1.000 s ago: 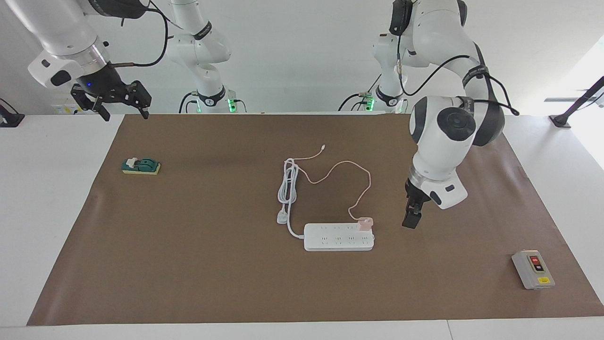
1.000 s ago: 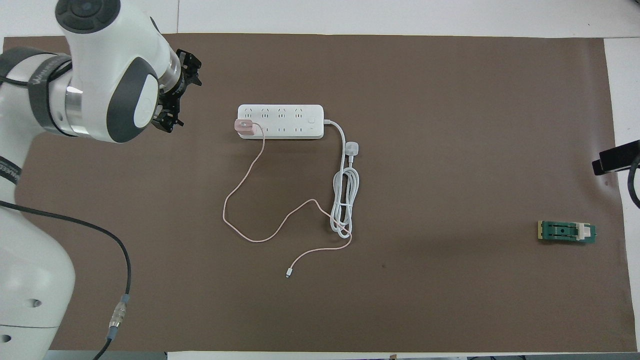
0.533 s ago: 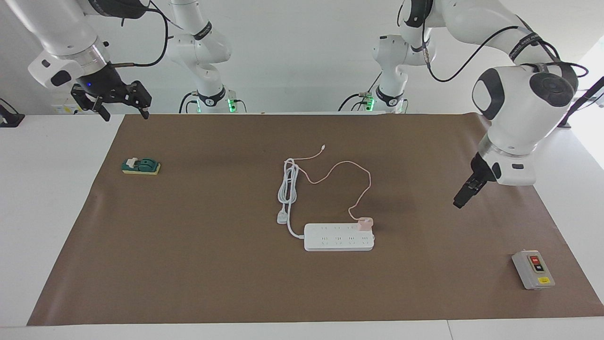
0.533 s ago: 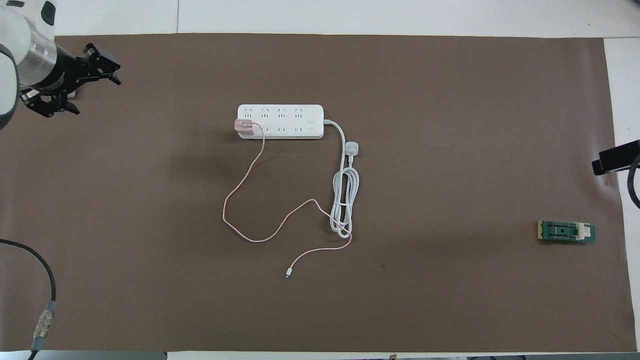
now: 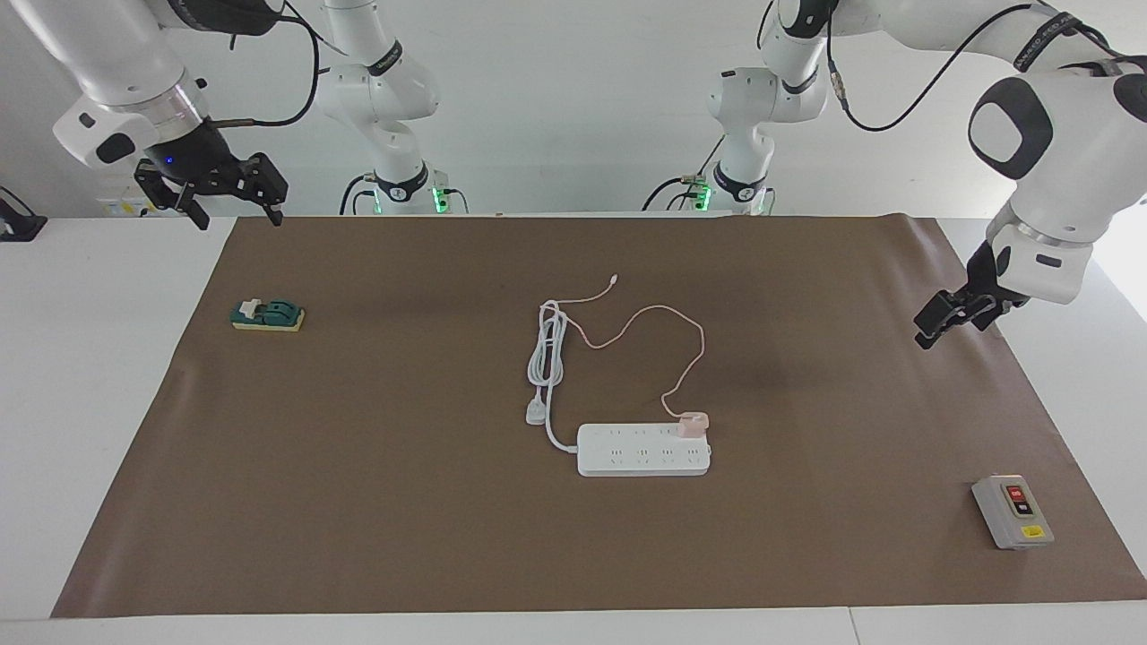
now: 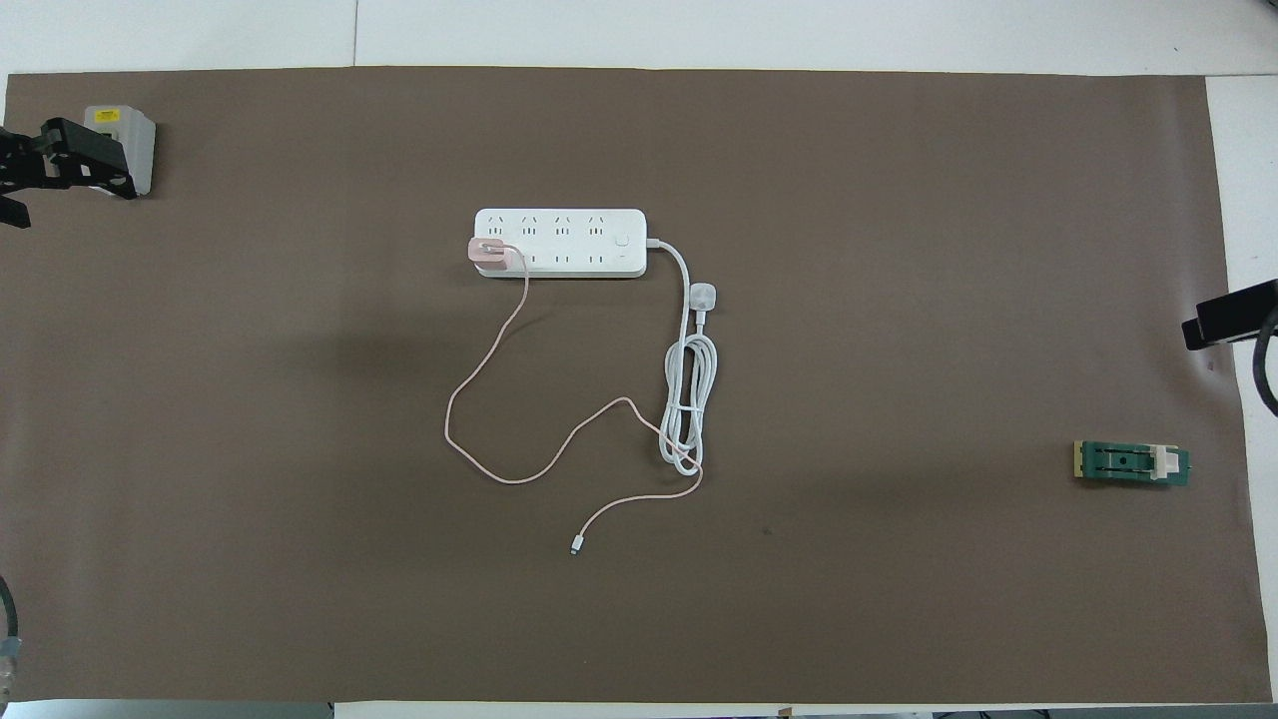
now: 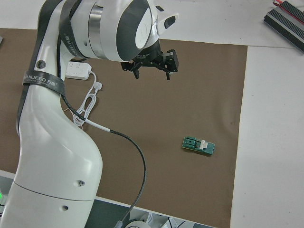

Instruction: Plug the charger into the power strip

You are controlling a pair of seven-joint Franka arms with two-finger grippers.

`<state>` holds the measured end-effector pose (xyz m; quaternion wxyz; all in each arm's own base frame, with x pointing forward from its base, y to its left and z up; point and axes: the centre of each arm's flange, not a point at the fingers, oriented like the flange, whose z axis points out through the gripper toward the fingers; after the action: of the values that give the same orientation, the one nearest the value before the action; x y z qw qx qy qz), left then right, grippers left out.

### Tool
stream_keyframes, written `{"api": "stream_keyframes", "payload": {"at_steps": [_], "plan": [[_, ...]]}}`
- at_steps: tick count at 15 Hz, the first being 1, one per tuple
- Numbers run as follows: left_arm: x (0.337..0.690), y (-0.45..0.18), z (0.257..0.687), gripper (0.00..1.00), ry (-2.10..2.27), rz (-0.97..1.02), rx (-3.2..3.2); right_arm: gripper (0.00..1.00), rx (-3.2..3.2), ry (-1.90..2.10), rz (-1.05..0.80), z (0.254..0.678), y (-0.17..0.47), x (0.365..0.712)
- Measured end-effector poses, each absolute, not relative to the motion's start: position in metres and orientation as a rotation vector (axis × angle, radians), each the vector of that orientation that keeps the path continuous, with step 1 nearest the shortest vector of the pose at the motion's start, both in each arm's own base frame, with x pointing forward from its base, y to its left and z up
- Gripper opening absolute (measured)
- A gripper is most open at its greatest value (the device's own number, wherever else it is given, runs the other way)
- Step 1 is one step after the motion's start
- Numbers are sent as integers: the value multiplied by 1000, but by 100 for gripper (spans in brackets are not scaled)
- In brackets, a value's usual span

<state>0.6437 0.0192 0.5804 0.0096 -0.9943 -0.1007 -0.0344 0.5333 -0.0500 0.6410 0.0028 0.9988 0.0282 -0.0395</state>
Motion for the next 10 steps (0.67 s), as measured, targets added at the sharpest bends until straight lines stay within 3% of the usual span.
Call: {"api": "stream_keyframes", "payload": {"at_steps": [6, 10], "plan": [[620, 16, 606, 100, -301, -58, -3116, 100, 3132, 89, -124, 641, -50, 533], [586, 16, 618, 100, -290, -49, -3131, 100, 3132, 89, -124, 641, -50, 533]]}}
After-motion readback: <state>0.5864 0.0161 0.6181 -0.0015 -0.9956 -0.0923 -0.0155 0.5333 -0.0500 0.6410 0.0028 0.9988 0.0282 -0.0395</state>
